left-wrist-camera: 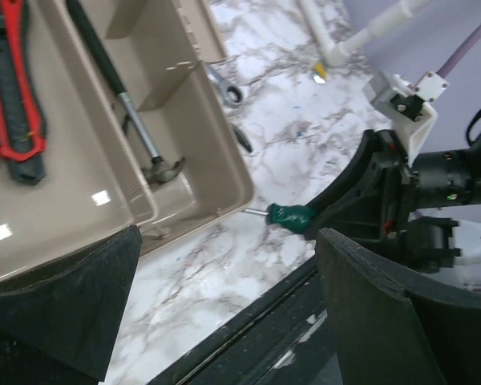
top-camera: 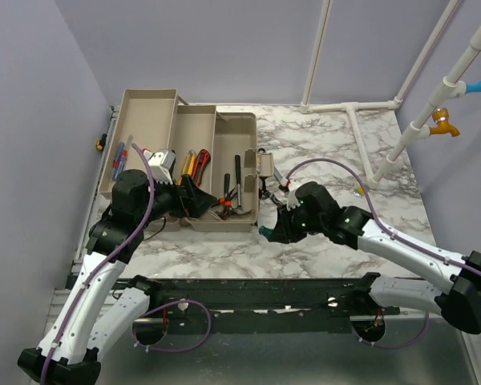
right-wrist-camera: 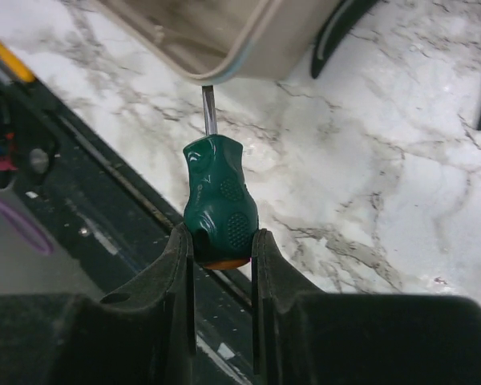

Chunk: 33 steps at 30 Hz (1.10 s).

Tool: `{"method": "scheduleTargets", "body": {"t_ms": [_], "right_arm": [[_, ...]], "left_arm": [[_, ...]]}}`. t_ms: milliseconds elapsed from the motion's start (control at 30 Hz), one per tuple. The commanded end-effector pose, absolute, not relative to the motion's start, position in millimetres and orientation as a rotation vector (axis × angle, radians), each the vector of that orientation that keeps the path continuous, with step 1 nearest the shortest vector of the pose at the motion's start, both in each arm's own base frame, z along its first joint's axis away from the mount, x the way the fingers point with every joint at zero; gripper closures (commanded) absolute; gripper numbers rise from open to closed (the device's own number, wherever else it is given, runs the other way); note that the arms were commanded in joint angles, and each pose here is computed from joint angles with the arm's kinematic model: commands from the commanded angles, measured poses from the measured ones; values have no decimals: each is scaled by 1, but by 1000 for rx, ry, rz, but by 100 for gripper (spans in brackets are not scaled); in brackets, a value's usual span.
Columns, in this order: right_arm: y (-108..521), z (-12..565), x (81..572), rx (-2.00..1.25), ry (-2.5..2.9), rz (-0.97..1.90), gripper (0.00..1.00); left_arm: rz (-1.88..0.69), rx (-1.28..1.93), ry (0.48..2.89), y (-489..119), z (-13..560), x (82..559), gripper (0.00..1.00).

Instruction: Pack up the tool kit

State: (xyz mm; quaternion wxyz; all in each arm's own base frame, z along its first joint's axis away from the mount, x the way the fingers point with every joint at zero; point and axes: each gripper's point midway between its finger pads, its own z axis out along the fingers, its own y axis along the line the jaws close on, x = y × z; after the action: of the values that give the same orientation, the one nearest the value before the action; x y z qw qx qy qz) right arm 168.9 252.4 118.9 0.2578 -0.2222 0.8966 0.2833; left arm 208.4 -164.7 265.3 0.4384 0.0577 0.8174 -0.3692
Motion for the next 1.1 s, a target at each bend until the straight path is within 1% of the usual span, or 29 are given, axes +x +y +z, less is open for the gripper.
{"method": "scheduleTargets", "body": {"t_ms": [0, 133, 267, 400, 500, 533, 567, 600, 633, 667, 700, 833, 967, 1067], "right_arm": [[272, 159, 157, -632, 2353, 959, 99], [282, 181, 163, -623, 2290, 1016, 99], [292, 204, 187, -498, 2208, 1012, 99], [309, 227, 209, -344, 2132, 1072, 99], [324, 234, 222, -295, 2109, 1110, 99], [329, 233, 228, -284, 2108, 1114, 97], [335, 230, 233, -278, 2117, 1110, 90], [340, 231, 237, -275, 2117, 1115, 67], [346, 228, 242, -278, 2129, 1108, 42], [348, 222, 245, -278, 2152, 1090, 24], [348, 222, 249, -273, 2163, 1068, 19], [330, 220, 264, -199, 2146, 927, 18], [282, 209, 285, -34, 2146, 625, 19], [244, 197, 291, 56, 2168, 396, 18]], "left_arm": [[-1136, 181, 1837, -187, 316, 198, 7], [-1092, 151, 1818, -180, 320, 200, 5], [-1051, 117, 1785, -172, 324, 199, 4], [-1000, 87, 1759, -162, 329, 198, 3], [-950, 65, 1743, -153, 332, 197, 1], [-925, 52, 1735, -149, 333, 197, 1], [-904, 41, 1731, -145, 334, 197, 1], [-881, 34, 1728, -141, 334, 197, 1], [-856, 19, 1725, -136, 335, 198, 1], [-830, 3, 1721, -131, 336, 198, 1], [-804, -6, 1725, -127, 335, 197, 1], [-701, -29, 1730, -109, 336, 192, 1], [-608, -51, 1730, -92, 341, 186, 1], [-586, -44, 1719, -87, 343, 182, 1]]}}
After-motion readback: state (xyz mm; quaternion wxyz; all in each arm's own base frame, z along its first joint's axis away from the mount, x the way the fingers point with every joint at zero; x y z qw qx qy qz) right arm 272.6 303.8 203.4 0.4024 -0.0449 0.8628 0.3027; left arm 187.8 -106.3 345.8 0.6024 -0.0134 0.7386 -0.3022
